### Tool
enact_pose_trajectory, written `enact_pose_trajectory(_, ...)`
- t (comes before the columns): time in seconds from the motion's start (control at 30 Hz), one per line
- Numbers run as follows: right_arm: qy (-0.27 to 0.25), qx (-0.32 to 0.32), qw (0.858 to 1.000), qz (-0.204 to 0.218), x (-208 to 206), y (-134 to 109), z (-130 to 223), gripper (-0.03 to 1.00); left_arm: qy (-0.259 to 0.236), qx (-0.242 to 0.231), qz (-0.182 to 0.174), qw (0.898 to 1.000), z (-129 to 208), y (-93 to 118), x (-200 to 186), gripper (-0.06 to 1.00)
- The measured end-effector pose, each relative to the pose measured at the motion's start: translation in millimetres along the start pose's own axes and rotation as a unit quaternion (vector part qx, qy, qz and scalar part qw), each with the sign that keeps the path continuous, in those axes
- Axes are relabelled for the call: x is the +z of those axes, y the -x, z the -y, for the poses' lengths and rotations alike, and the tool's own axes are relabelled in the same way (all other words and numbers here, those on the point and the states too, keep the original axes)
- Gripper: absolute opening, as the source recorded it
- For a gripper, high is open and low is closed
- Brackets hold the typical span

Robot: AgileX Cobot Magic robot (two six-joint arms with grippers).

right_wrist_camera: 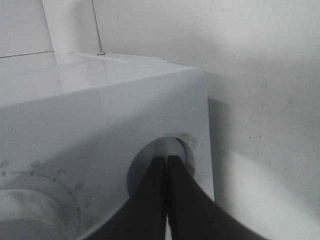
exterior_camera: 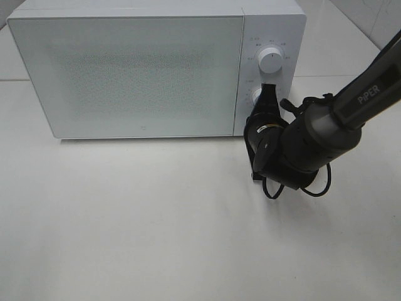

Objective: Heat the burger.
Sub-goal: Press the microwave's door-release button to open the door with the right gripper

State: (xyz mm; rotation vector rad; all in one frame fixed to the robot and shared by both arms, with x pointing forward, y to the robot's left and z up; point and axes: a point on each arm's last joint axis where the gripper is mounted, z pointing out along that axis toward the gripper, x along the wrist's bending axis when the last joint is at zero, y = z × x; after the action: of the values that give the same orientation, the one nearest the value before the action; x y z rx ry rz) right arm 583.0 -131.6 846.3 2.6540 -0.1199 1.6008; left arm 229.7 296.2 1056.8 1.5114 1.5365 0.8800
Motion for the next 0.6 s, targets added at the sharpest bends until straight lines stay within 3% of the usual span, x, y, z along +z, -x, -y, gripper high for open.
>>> enact_pose_trajectory(0.6,0.037,0.011,0.999,-0.034,8.5,4.1,2.6,0.02,0.0,0.0,0.0,1.0,0.0,0.0,0.0,0.98)
